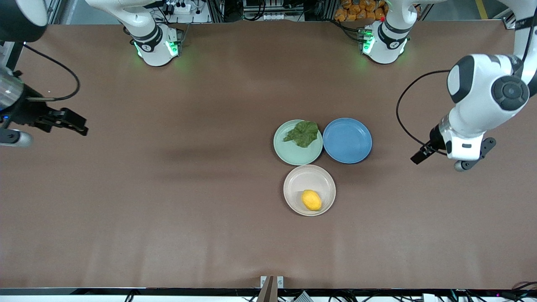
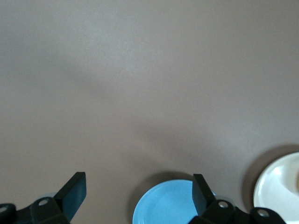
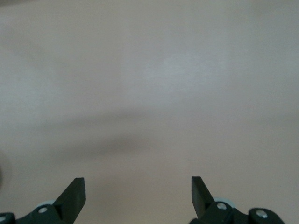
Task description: Place lemon and lettuce in plates
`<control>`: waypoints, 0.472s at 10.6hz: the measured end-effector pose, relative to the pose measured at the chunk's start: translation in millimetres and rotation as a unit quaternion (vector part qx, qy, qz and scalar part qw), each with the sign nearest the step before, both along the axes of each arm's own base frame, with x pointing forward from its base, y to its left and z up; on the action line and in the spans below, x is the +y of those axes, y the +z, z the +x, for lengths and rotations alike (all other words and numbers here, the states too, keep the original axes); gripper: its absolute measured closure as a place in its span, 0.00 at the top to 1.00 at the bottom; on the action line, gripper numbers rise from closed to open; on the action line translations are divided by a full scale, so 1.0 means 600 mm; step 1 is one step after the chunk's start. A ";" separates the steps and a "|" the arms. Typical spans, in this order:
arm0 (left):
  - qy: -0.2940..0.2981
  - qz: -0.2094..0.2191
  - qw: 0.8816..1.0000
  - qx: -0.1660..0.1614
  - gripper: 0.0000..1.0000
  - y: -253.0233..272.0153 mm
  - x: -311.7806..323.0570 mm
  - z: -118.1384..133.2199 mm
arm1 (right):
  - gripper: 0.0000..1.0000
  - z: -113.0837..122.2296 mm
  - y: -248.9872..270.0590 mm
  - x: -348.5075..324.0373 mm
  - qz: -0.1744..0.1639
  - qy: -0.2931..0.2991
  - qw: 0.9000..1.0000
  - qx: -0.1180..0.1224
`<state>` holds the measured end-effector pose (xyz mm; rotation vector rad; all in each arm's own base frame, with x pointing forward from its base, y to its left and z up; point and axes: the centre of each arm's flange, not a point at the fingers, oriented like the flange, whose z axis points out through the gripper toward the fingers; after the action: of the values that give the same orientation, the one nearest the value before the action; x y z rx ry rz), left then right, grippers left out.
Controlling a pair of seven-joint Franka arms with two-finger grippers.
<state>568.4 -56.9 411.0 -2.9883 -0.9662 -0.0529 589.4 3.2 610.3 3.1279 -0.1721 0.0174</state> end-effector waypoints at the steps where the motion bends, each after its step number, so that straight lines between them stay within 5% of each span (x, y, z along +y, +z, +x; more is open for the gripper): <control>1: -0.022 -0.003 1.000 -0.010 1.00 0.015 -0.003 0.000 | 1.00 0.001 0.001 -0.029 0.000 -0.001 1.000 -0.004; 5: -0.145 0.003 0.986 -0.087 1.00 0.157 -0.021 0.035 | 1.00 -0.014 0.033 -0.069 0.001 0.019 0.999 -0.026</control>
<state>589.1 -69.2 504.9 -3.1332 -0.5275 -0.3204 581.2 -38.4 630.1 3.1340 -0.1133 0.1000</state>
